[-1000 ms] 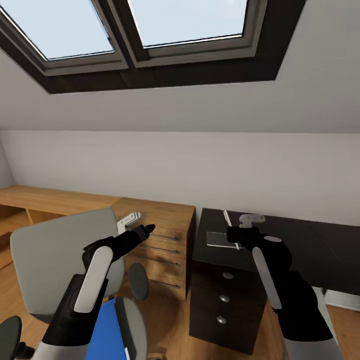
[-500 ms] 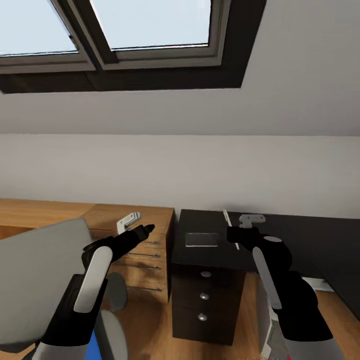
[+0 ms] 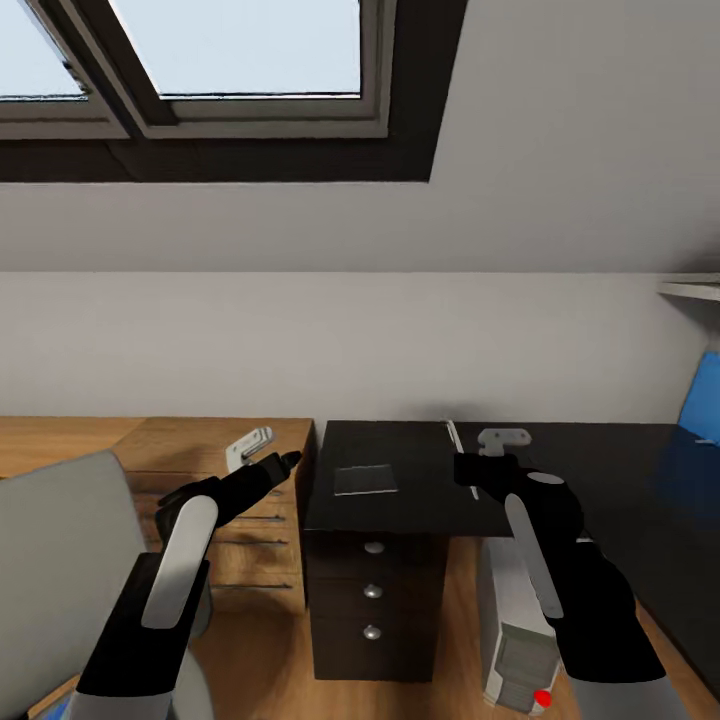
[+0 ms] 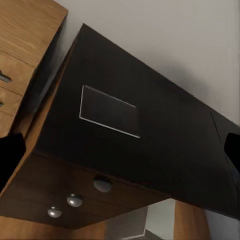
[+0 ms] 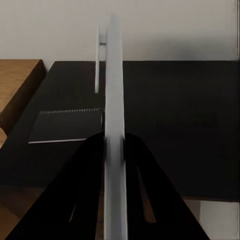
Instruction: In the bedroom, organize the workspace by keeping the computer under the desk, ensuring the monitor is on the desk, placing the keyboard on the desk next to the monitor, placing the mouse on the desk next to the keyboard, moving the folder from the swivel chair onto the desk next to the mouse, stacking the notebook on top of the folder with the pen on top of the notebook, and positioning the swivel chair next to the desk.
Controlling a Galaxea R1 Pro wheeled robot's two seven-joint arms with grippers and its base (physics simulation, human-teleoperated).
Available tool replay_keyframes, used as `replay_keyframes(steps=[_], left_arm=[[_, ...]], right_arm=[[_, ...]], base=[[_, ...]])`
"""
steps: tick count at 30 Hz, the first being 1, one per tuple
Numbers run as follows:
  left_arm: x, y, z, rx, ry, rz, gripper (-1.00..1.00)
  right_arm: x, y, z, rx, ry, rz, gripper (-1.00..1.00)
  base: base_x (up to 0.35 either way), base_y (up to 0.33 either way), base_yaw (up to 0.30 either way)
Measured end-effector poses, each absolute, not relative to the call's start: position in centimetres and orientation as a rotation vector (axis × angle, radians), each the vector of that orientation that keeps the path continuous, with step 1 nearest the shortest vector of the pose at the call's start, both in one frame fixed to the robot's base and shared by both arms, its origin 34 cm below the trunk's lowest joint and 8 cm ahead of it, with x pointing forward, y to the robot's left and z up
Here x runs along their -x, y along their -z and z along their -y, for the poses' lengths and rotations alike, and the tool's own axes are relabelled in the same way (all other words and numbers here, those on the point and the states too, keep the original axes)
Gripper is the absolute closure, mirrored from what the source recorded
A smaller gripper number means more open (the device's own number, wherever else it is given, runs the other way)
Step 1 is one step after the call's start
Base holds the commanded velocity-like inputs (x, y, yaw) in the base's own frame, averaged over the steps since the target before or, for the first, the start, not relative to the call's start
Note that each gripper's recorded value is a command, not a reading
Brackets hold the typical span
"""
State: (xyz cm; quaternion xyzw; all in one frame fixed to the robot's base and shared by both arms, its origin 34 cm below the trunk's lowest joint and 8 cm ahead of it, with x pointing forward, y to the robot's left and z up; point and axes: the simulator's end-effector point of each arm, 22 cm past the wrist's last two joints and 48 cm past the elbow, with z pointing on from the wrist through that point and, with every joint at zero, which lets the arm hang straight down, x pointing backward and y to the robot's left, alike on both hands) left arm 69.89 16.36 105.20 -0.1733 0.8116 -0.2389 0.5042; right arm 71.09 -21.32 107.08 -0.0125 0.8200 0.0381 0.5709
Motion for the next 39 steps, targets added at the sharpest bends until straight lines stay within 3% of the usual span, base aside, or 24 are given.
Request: replay_keyframes(steps=[10, 22, 39], left_arm=[[-69.7, -104.7, -16.6, 0.426, 0.575, -1.965, -1.0], [-69.5, -103.8, -17.9, 0.472, 0.573, -1.968, -1.0], [-69.5, -103.5, -18.7, 0.495, 0.564, -1.97, -1.0]], right_arm=[[-71.0, -107.0, 21.1, 0.03, -0.093, -1.926, 1.0], [-70.9, -106.6, 21.2, 0.031, -0.09, -1.933, 1.0], [-73.6, -99.4, 20.9, 0.016, -0.085, -2.095, 1.0]], base=[[0.114, -0.318, -0.005], [0.29, -0.195, 0.0], [0.009, -0.005, 0.0]])
